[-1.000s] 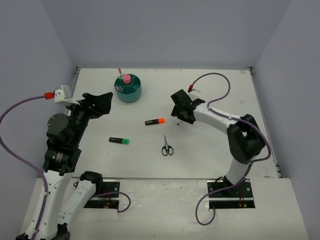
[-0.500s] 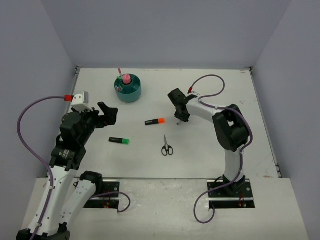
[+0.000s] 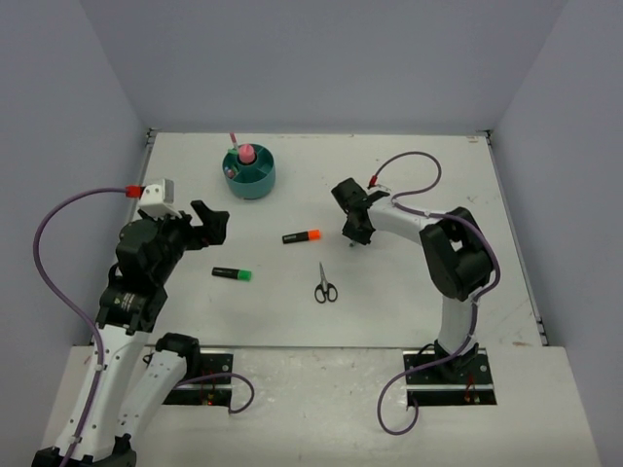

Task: Sort the stationery into containers
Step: Pick up the pen from the center of the board.

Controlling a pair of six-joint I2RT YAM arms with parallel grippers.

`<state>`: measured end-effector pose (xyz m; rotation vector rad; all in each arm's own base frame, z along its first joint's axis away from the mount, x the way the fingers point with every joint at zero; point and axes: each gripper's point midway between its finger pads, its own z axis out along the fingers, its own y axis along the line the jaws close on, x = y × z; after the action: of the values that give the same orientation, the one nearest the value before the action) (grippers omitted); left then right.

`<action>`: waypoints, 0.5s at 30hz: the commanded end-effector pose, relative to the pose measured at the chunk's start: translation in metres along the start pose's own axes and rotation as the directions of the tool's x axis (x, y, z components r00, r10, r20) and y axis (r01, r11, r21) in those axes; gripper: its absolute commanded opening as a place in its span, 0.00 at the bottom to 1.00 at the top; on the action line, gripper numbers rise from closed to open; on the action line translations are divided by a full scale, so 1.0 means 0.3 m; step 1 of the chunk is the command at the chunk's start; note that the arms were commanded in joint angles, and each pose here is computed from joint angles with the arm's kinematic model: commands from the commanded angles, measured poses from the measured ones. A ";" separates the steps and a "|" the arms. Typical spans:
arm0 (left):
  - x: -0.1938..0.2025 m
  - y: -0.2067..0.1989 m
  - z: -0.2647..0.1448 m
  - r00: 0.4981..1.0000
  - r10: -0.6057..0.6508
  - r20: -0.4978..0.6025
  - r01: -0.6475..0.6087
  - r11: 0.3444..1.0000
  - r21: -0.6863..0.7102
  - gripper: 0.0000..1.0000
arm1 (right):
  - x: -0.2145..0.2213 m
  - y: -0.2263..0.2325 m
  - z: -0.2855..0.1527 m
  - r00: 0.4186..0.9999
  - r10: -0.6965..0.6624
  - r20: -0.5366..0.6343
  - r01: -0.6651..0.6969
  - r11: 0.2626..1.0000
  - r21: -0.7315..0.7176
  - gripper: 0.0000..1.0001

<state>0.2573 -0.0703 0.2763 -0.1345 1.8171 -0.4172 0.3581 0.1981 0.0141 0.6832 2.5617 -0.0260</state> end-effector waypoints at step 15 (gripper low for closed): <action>0.055 -0.129 0.028 0.997 -0.044 -0.071 0.059 0.972 0.225 1.00 | 0.130 -0.092 -0.099 0.967 -0.253 0.037 0.255 0.960 -0.118 0.00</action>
<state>0.2575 -0.0809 0.2753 -0.0983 1.8237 -0.4733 0.3364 0.1937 0.0133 0.5295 2.5503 0.0581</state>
